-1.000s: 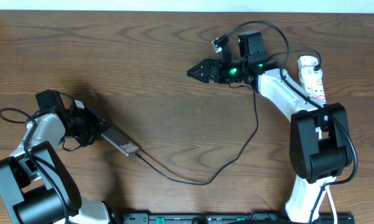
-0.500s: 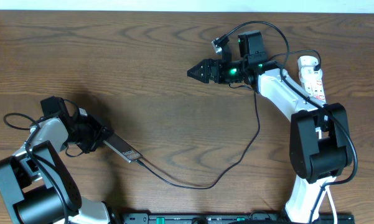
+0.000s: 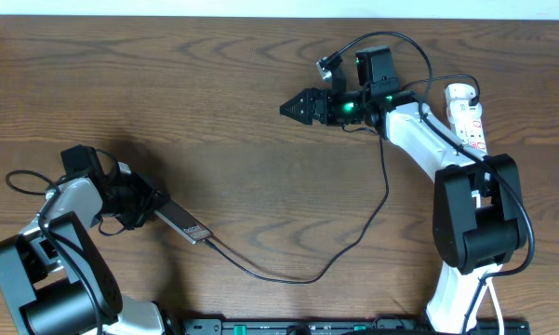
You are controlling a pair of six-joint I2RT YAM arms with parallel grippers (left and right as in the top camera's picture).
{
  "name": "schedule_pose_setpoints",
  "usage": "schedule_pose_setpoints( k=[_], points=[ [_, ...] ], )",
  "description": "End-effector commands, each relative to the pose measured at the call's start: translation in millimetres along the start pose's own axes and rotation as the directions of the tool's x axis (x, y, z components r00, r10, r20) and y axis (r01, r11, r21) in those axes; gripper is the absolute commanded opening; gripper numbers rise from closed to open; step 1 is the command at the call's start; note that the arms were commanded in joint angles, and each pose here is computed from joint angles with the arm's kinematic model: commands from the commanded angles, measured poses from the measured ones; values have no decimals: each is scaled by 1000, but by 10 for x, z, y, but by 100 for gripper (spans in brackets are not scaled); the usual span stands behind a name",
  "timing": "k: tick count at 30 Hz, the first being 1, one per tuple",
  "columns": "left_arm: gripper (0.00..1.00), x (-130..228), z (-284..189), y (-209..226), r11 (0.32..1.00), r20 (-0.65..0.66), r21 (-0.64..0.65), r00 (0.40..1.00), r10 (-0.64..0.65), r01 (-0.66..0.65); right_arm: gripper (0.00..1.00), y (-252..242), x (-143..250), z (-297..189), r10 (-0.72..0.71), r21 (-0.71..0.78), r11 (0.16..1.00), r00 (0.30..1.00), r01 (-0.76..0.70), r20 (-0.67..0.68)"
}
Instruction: Plug charger to phone and switch on socket
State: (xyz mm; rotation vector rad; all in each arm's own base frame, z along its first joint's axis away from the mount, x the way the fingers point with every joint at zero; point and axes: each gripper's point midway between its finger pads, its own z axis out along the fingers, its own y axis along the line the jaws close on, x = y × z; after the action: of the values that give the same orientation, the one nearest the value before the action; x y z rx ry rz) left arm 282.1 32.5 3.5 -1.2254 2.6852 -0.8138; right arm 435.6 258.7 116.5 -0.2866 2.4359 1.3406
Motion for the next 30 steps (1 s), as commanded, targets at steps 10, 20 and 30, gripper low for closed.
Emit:
schedule_pose_setpoints(
  k=[10, 20, 30],
  points=[
    [23, 98, 20, 65, 1000, -24, -22, 1000, 0, 0, 99, 59, -67, -73, -33, -4, 999, 999, 33, 18],
    [38, 168, 17, 97, 999, -50, -35, 999, -18, 16, 99, 59, -65, -73, -32, -4, 999, 999, 32, 17],
    [47, 149, 16, 85, 1000, -43, -30, 999, -8, 7, 99, 57, -64, -75, -38, -4, 999, 999, 39, 17]
  ],
)
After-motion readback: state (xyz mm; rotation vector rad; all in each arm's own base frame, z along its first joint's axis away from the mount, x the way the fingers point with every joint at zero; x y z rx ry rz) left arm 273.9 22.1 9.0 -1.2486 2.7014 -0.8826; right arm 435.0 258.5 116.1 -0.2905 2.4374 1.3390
